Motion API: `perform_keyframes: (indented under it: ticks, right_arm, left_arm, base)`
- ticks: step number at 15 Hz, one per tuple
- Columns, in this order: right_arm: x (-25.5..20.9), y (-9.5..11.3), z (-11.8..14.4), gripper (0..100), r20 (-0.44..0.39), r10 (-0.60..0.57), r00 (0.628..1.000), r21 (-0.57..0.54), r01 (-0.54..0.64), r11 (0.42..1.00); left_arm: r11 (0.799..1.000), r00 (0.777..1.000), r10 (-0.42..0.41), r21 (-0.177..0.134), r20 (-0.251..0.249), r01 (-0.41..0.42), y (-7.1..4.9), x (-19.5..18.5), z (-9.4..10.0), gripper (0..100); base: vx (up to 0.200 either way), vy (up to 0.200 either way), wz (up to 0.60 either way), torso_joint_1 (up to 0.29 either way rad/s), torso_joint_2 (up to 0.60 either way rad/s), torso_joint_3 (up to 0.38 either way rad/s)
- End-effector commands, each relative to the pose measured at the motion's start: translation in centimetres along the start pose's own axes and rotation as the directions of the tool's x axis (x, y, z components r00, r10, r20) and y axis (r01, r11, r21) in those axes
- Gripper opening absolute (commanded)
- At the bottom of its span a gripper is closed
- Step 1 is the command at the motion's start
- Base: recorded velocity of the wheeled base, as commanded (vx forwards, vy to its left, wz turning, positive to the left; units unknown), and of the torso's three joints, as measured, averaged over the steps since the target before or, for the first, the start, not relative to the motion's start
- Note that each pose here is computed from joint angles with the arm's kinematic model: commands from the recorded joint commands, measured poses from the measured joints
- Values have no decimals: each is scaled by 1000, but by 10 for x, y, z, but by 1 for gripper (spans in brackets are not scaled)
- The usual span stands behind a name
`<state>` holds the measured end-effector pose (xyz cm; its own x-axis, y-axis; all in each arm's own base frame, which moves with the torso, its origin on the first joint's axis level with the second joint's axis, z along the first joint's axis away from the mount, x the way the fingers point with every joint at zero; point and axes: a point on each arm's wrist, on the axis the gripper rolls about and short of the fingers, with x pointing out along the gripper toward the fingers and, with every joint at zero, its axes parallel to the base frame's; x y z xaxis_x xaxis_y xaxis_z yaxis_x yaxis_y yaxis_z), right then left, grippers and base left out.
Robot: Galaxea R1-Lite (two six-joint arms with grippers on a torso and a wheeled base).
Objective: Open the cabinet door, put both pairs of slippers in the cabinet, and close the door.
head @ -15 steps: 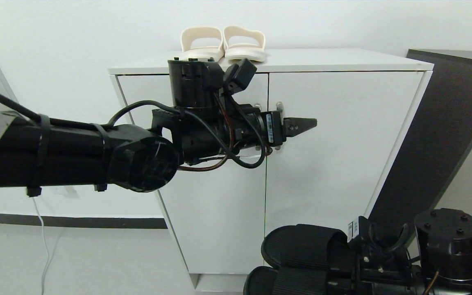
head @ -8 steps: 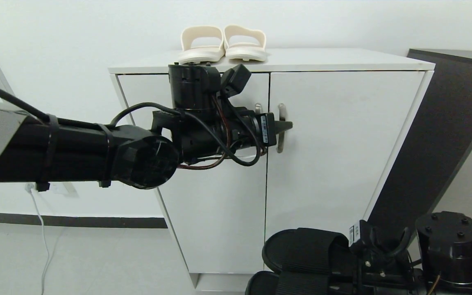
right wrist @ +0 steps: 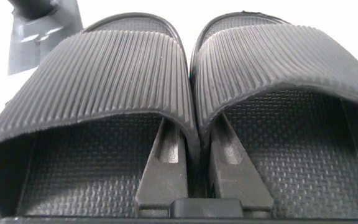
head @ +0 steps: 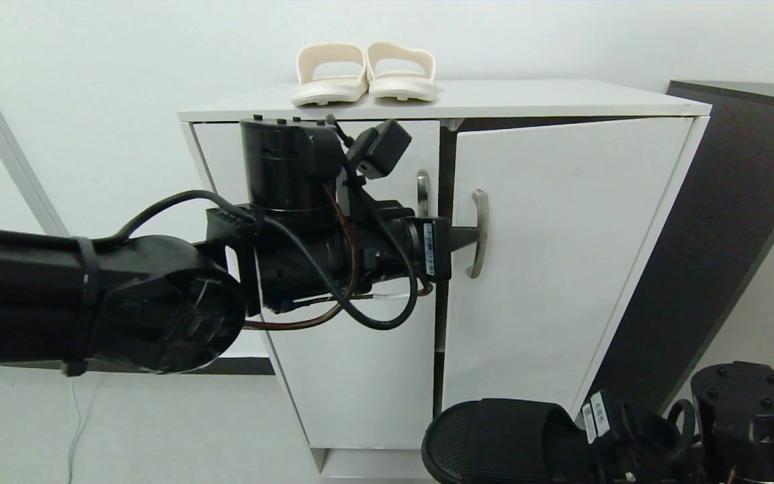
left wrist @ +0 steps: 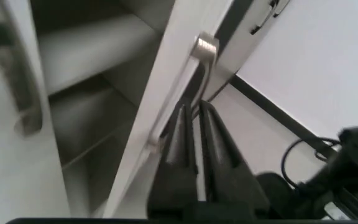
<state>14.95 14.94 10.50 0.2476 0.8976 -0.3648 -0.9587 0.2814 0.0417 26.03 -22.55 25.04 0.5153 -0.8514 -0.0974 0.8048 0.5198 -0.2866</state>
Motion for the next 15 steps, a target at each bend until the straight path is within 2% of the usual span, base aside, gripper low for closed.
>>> perform_keyframes:
  ticks: [1,3,5,8,9,12,15]
  right_arm:
    - [-2,3,-3,0,0,11,1000,-2,-11,1000]
    - [-4,6,-5,0,10,44,999,-10,-44,999]
    - [-5,11,-7,0,6,60,998,-17,-60,998]
    - [-6,14,-11,0,-9,69,998,-64,-69,996]
    - [-6,14,-12,0,-12,70,997,-66,-71,995]
    - [-6,18,-14,0,-22,81,996,-70,-83,994]
    - [-5,20,-15,0,-26,90,996,-70,-92,993]
  left_arm:
    - [999,999,-31,14,23,31,-20,-25,4,0]
    - [1000,999,-24,15,26,24,-27,-39,2,0]
    - [1000,999,-17,12,30,17,-27,-48,2,0]
    - [999,998,48,-11,35,-47,-5,-49,4,0]
    - [998,998,55,-13,32,-55,-2,-47,3,0]
    - [995,995,98,-23,29,-98,22,-27,5,0]
    - [998,993,67,-21,93,-65,31,-11,8,0]
  base:
    - [0,0,0,0,0,0]
    - [0,0,0,0,0,0]
    - [0,0,0,0,0,0]
    - [0,0,0,0,0,0]
    - [0,0,0,0,0,0]
    - [0,0,0,0,0,0]
    - [0,0,0,0,0,0]
